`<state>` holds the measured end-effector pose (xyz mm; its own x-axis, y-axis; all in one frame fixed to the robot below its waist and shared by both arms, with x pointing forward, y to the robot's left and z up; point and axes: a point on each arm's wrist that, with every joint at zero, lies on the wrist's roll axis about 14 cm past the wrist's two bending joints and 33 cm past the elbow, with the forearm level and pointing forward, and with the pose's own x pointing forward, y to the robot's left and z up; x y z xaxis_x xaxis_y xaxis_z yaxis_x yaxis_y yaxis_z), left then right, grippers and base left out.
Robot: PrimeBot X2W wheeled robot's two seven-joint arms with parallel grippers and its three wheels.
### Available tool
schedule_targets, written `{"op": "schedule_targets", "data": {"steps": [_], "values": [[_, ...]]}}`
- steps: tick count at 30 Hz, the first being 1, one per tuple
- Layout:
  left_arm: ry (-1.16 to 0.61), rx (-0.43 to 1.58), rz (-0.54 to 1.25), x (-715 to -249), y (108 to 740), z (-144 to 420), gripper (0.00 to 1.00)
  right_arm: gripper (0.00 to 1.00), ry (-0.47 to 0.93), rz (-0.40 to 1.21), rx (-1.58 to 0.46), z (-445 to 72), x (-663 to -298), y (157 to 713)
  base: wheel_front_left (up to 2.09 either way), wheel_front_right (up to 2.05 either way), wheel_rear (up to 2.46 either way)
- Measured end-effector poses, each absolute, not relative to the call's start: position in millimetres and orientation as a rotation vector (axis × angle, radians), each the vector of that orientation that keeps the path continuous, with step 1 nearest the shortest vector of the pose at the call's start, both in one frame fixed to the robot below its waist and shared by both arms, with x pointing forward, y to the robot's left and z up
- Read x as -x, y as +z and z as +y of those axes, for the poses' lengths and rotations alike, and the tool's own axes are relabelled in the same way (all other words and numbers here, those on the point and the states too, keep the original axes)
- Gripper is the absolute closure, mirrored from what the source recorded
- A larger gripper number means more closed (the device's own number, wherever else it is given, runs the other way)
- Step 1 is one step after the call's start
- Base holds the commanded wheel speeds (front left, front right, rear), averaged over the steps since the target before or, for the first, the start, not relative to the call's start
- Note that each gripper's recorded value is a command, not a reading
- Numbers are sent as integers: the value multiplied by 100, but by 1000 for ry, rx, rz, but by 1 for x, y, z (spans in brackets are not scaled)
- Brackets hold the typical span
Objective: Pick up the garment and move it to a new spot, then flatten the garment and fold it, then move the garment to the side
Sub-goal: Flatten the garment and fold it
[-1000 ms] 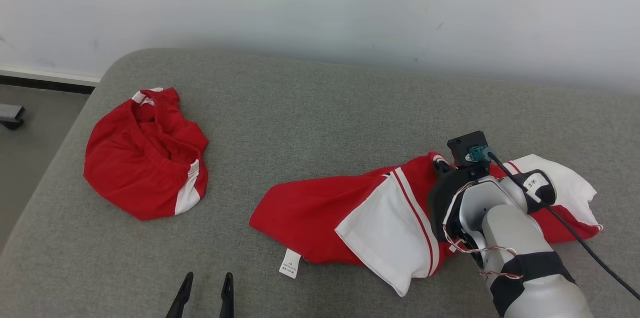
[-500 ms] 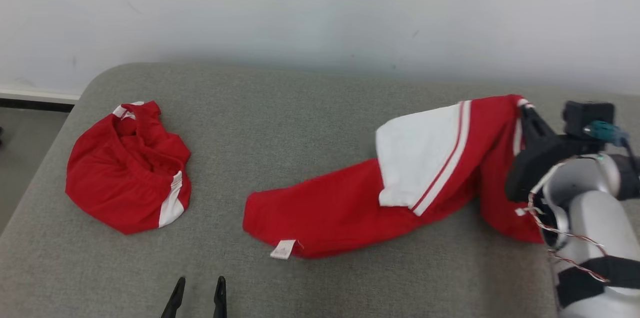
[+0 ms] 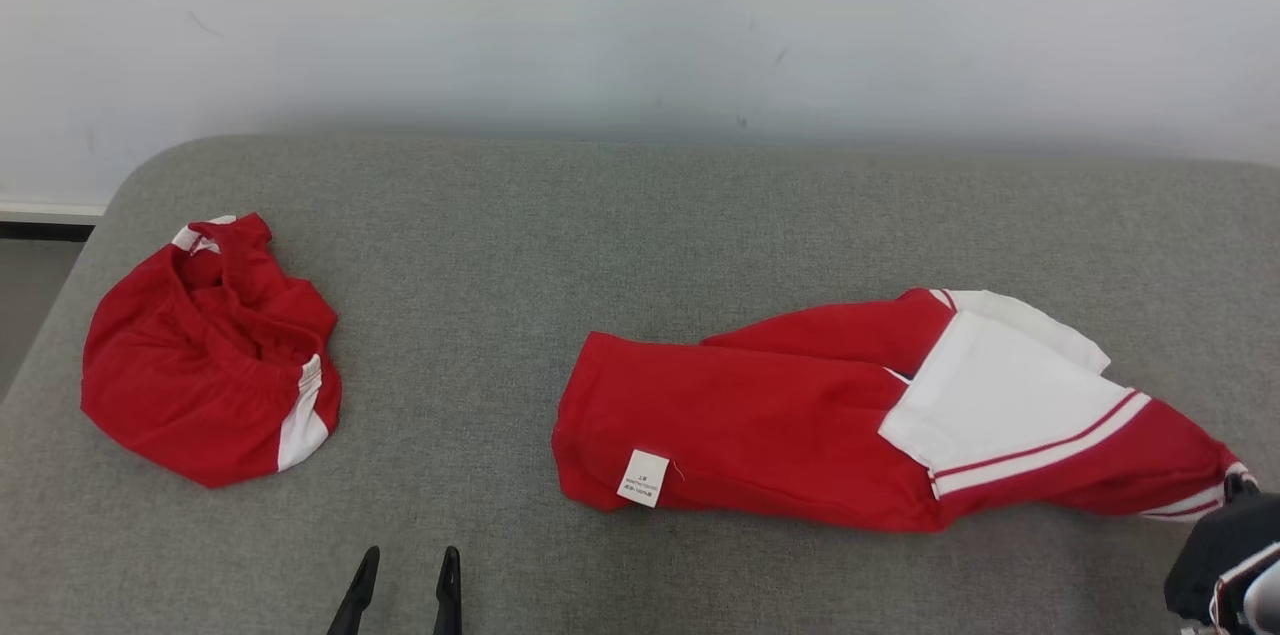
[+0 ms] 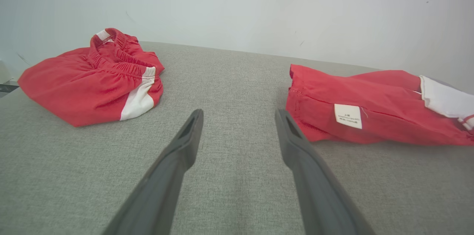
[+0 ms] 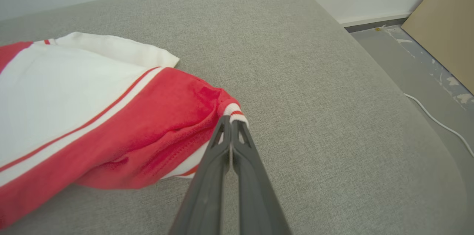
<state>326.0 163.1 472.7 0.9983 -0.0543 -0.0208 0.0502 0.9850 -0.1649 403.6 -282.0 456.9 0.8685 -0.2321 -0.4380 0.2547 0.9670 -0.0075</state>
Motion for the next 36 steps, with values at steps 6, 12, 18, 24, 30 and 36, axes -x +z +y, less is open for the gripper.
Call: {"op": "schedule_targets", "data": {"steps": [6, 12, 18, 24, 30, 36], "values": [[-62, 164, 21, -330, 474, 162, 0, 100, -305, 552, -72, -295, -376, 419, 0, 0, 0], [-63, 157, 18, -327, 475, 162, 0, 0, -288, 623, -105, -286, -360, 394, 0, 0, 0], [-60, 156, 11, -320, 476, 163, 0, 0, -281, 467, -49, -290, -363, 422, 0, 0, 0], [-61, 148, -5, -319, 481, 164, 0, 0, -189, 213, 9, -267, -367, 468, 0, 0, 0], [-67, 143, -26, -321, 487, 164, 0, 0, -61, 51, 49, -227, -358, 495, 0, 0, 0], [-68, 131, -43, -322, 492, 165, 0, 0, 26, -18, 41, -197, -341, 501, 0, 0, 0]]}}
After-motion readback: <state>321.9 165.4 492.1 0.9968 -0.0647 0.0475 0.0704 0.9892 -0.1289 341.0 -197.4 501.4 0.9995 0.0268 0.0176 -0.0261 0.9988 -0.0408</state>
